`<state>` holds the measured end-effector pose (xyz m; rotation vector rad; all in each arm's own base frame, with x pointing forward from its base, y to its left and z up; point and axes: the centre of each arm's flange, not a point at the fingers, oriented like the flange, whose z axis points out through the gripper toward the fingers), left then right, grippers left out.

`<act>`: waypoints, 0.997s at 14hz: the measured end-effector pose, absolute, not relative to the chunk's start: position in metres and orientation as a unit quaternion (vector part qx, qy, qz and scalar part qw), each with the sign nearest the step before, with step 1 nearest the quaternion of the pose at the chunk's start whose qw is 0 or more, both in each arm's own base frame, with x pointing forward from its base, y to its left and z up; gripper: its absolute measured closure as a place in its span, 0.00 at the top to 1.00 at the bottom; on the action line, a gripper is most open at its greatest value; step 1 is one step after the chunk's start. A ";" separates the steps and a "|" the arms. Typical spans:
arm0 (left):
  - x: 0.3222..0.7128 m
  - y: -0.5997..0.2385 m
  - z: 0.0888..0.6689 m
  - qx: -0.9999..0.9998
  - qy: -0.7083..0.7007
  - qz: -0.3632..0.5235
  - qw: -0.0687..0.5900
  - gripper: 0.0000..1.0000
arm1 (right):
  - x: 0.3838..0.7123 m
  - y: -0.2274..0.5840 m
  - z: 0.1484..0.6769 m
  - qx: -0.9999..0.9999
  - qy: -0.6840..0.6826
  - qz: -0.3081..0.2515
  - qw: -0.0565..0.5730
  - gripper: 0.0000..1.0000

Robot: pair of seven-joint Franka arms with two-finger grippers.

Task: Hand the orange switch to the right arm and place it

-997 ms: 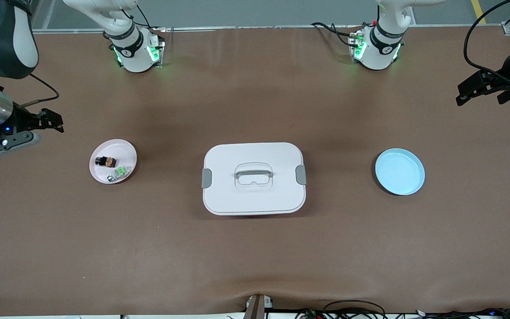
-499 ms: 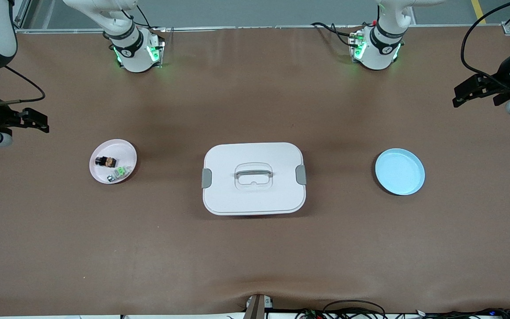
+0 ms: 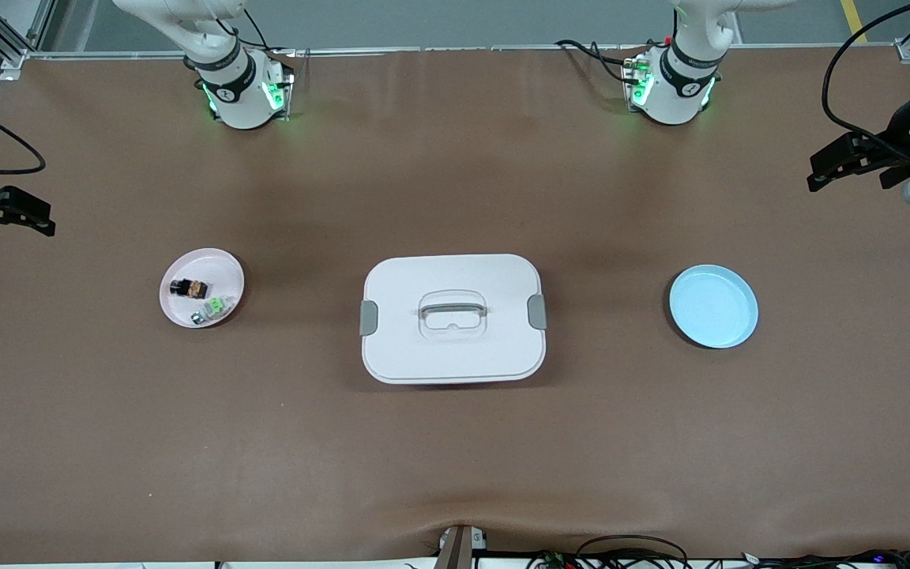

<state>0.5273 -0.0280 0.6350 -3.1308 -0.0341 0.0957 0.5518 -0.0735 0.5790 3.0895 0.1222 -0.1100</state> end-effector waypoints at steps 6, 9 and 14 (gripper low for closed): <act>0.527 -0.028 0.635 -0.999 -0.011 0.031 0.005 1.00 | 0.544 -0.079 0.602 0.998 0.016 -0.035 -0.049 1.00; 0.527 -0.028 0.635 -0.999 -0.011 0.031 0.005 1.00 | 0.541 -0.060 0.642 0.998 0.038 -0.016 -0.044 1.00; 0.527 -0.028 0.635 -0.999 -0.011 0.031 0.005 1.00 | 0.541 -0.034 0.659 0.997 0.079 -0.006 -0.025 1.00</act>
